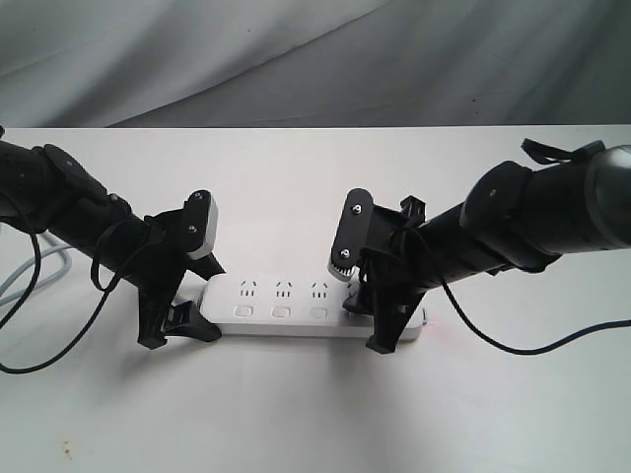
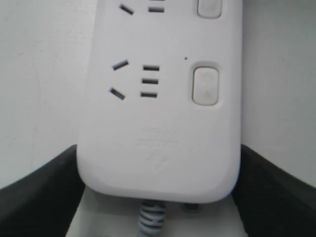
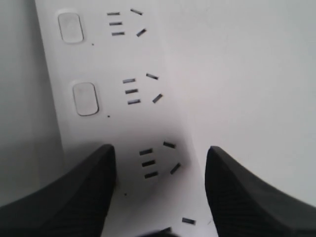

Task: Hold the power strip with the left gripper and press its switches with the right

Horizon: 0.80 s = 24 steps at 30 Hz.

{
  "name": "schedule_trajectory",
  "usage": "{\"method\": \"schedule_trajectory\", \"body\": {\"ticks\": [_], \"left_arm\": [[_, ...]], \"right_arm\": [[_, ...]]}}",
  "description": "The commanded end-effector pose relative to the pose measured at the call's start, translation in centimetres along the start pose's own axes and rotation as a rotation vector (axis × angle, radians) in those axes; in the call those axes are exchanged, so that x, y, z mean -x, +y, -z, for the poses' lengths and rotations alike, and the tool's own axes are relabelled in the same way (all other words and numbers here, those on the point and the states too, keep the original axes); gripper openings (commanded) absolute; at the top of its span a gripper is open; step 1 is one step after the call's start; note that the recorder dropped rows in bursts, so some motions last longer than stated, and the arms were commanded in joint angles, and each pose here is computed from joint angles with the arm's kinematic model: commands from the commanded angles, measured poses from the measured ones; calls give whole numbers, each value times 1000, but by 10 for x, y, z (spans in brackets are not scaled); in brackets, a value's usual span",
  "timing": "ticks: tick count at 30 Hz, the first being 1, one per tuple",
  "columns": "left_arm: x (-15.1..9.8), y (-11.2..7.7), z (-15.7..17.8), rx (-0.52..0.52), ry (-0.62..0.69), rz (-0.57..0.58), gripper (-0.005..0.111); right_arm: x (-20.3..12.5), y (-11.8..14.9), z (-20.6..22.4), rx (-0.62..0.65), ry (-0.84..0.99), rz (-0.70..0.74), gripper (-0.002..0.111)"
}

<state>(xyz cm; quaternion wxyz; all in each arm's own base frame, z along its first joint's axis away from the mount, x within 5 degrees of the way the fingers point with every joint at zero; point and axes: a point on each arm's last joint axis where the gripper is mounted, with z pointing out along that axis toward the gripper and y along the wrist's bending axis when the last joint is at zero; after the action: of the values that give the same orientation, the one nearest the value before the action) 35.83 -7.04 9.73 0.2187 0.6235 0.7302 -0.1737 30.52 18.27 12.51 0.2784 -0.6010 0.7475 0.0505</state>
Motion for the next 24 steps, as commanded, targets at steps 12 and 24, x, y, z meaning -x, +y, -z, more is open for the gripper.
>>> {"method": "schedule_trajectory", "body": {"ticks": [12, 24], "left_arm": [[-1, 0, -2, 6, 15, -14, 55], [-1, 0, -2, 6, 15, -14, 55]], "right_arm": [[-16, 12, -9, 44, 51, 38, 52], [21, -4, 25, -64, -64, 87, 52]]}}
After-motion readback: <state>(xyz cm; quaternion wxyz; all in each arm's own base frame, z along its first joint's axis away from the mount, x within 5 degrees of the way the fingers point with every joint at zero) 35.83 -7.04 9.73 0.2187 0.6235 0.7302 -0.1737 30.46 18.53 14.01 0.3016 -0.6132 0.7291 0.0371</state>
